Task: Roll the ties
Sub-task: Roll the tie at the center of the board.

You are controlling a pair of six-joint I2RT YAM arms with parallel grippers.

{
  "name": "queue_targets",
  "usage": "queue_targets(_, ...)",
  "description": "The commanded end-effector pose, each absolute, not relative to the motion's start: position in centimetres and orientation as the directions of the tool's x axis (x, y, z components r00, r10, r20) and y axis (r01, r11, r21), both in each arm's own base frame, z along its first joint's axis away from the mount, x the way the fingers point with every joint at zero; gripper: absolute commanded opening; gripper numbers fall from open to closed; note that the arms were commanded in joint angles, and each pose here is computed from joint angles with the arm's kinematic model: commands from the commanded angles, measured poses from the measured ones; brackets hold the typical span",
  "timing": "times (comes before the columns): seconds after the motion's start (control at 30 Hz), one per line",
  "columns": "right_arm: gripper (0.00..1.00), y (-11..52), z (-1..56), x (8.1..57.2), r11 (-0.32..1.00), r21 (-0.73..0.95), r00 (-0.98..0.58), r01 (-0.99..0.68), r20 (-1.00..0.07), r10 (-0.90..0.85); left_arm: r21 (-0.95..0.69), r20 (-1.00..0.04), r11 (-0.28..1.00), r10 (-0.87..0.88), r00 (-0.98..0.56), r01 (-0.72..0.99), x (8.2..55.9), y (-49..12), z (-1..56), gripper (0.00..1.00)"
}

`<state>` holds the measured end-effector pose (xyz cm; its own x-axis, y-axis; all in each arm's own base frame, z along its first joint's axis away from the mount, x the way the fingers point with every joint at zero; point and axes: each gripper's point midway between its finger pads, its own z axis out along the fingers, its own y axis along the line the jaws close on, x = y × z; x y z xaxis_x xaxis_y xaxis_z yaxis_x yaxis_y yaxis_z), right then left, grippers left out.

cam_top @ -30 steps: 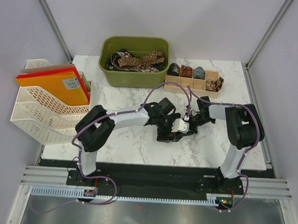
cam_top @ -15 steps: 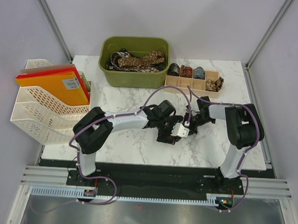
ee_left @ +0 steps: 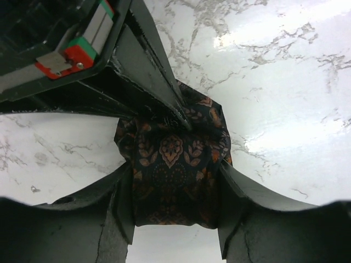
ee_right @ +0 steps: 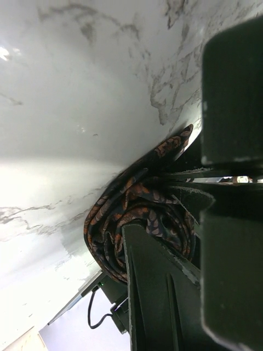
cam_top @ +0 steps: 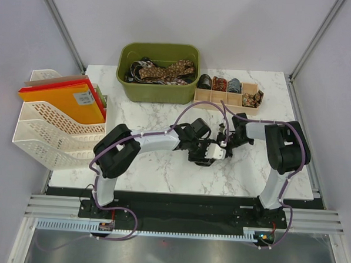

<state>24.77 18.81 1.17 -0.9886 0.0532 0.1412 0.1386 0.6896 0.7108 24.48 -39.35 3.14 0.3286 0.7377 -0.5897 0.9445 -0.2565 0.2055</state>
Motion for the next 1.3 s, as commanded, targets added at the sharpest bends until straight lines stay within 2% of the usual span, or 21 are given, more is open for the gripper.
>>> queue_targets(0.0, 0.07, 17.2, 0.0, 27.2, 0.759, 0.646, -0.996, 0.084, 0.022, 0.091, 0.051, -0.536, -0.158, 0.829, 0.161, 0.986, 23.0, -37.4, 0.8, 0.43)
queue_targets(0.13, 0.18, 17.4, 1.7, 27.6, 0.729, 0.68, -0.993, 0.081, -0.008, 0.118, -0.031, -0.503, -0.097, 0.861, 0.068, 0.995, 22.0, -36.3, -0.2, 0.38)
queue_targets(0.27, 0.26, 16.8, 3.4, 28.4, 0.712, 0.697, -0.987, 0.081, -0.046, 0.157, -0.072, -0.482, -0.07, 0.876, 0.027, 0.995, 21.2, -35.6, -1.0, 0.34)
queue_targets(0.4, 0.39, 15.8, 5.1, 29.1, 0.71, 0.697, -0.973, 0.104, -0.075, 0.216, -0.09, -0.476, -0.054, 0.88, 0.005, 0.994, 21.0, -35.5, -1.3, 0.31)
queue_targets(0.43, 0.47, 15.2, 5.3, 29.3, 0.733, 0.672, -0.968, 0.107, -0.099, 0.232, -0.089, -0.474, -0.052, 0.88, 0.003, 0.995, 21.0, -35.5, -1.4, 0.3)
queue_targets(0.57, 0.58, 14.1, 4.6, 28.4, 0.784, 0.603, -0.964, 0.145, -0.091, 0.248, -0.093, -0.463, -0.047, 0.886, -0.001, 0.995, 21.0, -35.3, -1.7, 0.27)
queue_targets(0.67, 0.7, 13.8, 3.6, 27.2, 0.798, 0.579, -0.967, 0.167, -0.062, 0.247, -0.098, -0.454, -0.041, 0.891, -0.008, 0.994, 20.9, -35.1, -2.0, 0.25)
queue_targets(0.7, 0.78, 13.8, 3.3, 27.0, 0.801, 0.575, -0.967, 0.168, -0.06, 0.246, -0.102, -0.453, -0.039, 0.891, -0.012, 0.994, 20.9, -35.1, -2.1, 0.24)
queue_targets(0.8, 0.82, 14.1, 2.7, 26.4, 0.798, 0.582, -0.972, 0.156, -0.053, 0.228, -0.108, -0.452, -0.035, 0.892, -0.017, 0.993, 20.7, -35.0, -2.1, 0.24)
queue_targets(1.1, 0.88, 15.2, 1.2, 25.1, 0.768, 0.636, -0.991, 0.074, -0.037, 0.127, -0.12, -0.45, -0.032, 0.893, -0.026, 0.992, 20.7, -34.9, -2.4, 0.22)
queue_targets(1.27, 0.84, 15.5, 0.5, 25.3, 0.801, 0.597, -0.992, 0.045, -0.068, 0.106, -0.119, -0.449, -0.033, 0.893, -0.024, 0.992, 20.8, -34.9, -2.5, 0.21)
